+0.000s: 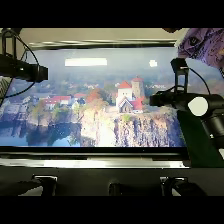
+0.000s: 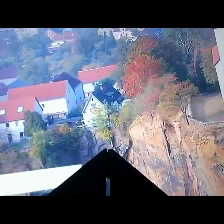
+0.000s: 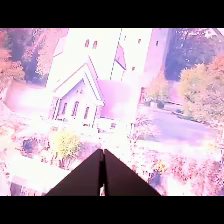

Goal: Fold the clothes and pants, and hang the long-sleeved shirts on hangers.

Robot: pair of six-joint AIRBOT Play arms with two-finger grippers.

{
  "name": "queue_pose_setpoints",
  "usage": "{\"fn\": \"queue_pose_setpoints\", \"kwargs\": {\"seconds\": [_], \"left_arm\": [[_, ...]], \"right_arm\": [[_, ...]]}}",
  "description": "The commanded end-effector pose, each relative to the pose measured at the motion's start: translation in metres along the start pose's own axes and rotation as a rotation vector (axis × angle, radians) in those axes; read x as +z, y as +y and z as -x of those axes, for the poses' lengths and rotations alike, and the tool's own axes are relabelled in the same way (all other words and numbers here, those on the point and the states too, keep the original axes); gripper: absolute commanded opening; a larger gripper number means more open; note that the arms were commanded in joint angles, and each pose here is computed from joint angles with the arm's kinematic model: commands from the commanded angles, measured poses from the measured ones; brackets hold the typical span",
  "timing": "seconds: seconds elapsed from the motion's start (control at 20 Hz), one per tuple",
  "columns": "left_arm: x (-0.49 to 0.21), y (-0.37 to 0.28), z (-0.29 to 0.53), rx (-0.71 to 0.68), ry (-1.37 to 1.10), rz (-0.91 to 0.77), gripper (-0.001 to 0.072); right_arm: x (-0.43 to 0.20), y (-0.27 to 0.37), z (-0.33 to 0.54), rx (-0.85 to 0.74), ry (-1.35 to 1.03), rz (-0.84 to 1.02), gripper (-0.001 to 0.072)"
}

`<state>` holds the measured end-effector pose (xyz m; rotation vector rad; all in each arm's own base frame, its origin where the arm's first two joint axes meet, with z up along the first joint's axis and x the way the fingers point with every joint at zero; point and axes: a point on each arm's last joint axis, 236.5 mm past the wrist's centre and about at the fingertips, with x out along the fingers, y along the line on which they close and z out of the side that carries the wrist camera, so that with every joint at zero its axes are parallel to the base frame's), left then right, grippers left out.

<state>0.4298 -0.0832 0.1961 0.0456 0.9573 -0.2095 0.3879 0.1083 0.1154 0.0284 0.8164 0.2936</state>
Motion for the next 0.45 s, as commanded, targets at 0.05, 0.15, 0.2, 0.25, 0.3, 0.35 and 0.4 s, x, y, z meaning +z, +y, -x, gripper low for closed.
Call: {"fn": "queue_pose_setpoints", "kwargs": {"seconds": [0.05, 0.15, 0.2, 0.25, 0.3, 0.35, 0.4], "left_arm": [[0.0001, 0.0004, -0.0014, 0.009, -0.006, -0.011, 0.0021], [-0.0002, 0.0005, -0.0031, 0.009, -0.003, -0.010, 0.0021], [-0.0002, 0.0005, -0.0032, 0.009, -0.002, -0.010, 0.0021], [-0.0003, 0.0005, -0.0034, 0.009, -0.002, -0.010, 0.0021], [-0.0003, 0.0005, -0.0034, 0.009, -0.002, -0.010, 0.0021], [-0.0003, 0.0005, -0.0034, 0.009, -0.002, -0.010, 0.0021], [-0.0003, 0.0005, -0.0034, 0.009, -0.002, -0.010, 0.0021]], "right_arm": [[0.0039, 0.0000, -0.0002, -0.008, -0.016, 0.019, 0.0025], [0.0040, 0.0001, -0.0002, -0.008, -0.016, 0.019, 0.0025], [0.0039, 0.0000, -0.0002, -0.008, -0.016, 0.019, 0.0025], [0.0039, 0.0000, -0.0002, -0.008, -0.016, 0.019, 0.0025], [0.0039, 0.0000, -0.0002, -0.008, -0.016, 0.019, 0.0025], [0.0040, 0.0000, -0.0002, -0.008, -0.016, 0.019, 0.0025], [0.0039, 0.0000, -0.0002, -0.008, -0.016, 0.019, 0.0025]]}}
